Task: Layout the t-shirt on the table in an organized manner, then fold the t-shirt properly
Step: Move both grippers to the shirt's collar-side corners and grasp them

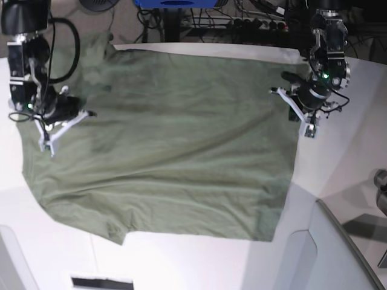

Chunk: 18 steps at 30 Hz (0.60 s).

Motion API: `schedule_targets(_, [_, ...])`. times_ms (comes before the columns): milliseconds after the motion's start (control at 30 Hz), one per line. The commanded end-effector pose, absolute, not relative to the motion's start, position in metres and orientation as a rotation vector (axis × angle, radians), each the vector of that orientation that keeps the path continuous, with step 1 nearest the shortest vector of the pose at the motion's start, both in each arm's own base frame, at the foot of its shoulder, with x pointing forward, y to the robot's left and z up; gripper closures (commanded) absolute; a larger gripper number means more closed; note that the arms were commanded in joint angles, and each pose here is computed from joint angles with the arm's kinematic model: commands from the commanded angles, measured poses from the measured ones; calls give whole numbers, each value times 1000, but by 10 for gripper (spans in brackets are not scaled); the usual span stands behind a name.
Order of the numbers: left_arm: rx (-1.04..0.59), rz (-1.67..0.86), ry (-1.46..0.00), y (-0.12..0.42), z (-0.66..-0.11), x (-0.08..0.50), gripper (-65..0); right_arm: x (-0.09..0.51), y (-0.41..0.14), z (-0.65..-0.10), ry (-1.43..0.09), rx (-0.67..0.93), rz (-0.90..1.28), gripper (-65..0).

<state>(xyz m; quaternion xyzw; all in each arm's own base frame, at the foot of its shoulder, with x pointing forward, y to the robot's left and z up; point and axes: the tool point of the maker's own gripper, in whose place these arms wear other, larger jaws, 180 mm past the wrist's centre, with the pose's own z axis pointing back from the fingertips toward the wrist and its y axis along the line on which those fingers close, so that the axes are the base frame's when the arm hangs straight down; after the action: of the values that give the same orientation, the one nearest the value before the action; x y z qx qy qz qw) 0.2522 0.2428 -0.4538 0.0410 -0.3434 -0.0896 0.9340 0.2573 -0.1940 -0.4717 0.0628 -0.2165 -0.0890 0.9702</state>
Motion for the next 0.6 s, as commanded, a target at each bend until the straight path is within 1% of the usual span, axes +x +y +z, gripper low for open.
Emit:
schedule_targets(0, [100,-186,-747,248,-442,261,0,274,-202,-450,-522,105,-195,0])
schedule_targets(100, [102,-185,-715,250,-449,247,0,251,-205,-451,-490,72,-278,0])
schedule_targets(300, [99,-184,-680,251,-458,233,0,219,-208,-477,-399,60,-301,0])
schedule_targets(467, [94,-188,-684,248,-458,236,0,214,-211,-488,-363,51,-315,0])
schedule_targets(567, [91,-177,-658,251,-467,233,0,215,-213,-496,-337,48,-328,0])
